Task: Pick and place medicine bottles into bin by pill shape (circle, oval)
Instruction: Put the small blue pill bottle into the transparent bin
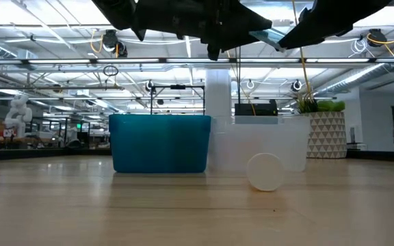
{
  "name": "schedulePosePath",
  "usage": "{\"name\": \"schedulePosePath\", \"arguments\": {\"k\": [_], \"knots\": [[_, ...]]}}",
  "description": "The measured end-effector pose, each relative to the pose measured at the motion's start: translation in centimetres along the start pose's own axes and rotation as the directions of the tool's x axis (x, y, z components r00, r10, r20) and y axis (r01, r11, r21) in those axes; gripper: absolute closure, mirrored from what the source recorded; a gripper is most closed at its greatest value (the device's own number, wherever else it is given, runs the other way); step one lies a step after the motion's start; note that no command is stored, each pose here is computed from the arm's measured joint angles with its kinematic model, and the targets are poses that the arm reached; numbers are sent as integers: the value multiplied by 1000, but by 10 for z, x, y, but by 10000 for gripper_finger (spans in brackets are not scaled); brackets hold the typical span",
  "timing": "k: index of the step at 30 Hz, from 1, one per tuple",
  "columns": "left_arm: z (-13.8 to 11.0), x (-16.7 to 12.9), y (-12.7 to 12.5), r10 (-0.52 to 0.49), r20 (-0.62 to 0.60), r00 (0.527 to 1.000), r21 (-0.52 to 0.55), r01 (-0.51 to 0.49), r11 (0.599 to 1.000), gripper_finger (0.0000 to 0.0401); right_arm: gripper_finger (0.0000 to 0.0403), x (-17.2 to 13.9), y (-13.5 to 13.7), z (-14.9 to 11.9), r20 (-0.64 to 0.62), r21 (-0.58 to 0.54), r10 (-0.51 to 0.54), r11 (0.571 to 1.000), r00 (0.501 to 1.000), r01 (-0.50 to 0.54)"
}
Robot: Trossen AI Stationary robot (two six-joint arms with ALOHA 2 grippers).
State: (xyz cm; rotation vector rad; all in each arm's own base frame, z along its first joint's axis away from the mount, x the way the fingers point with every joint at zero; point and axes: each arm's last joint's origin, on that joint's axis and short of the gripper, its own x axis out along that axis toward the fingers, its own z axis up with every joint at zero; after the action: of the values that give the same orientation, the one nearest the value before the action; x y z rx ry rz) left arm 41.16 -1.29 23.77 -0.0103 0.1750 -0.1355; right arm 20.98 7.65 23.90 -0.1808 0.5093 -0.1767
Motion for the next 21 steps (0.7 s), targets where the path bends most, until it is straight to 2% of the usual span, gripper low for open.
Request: {"name": "schedulePosePath", "arguments": {"k": [6,12,16,21], "knots": [[3,-2,-1,-19,6,1000,-7,19,1000,298,277,0,0,1,8,-2,-1,1000,1000,1],[9,-7,-1,-23,-4,1000,3,23,1000,294,268,0,-1,4,35,8,-23,1000,999,23],[19,-14,-2,-36,16,999,5,36,999,293,226,0,0,4,40,12,-22,1000,999,22],[35,-31,-4,-35,-4,999,3,35,999,293,144,0,-1,7,73,14,-58,998,996,57]]}}
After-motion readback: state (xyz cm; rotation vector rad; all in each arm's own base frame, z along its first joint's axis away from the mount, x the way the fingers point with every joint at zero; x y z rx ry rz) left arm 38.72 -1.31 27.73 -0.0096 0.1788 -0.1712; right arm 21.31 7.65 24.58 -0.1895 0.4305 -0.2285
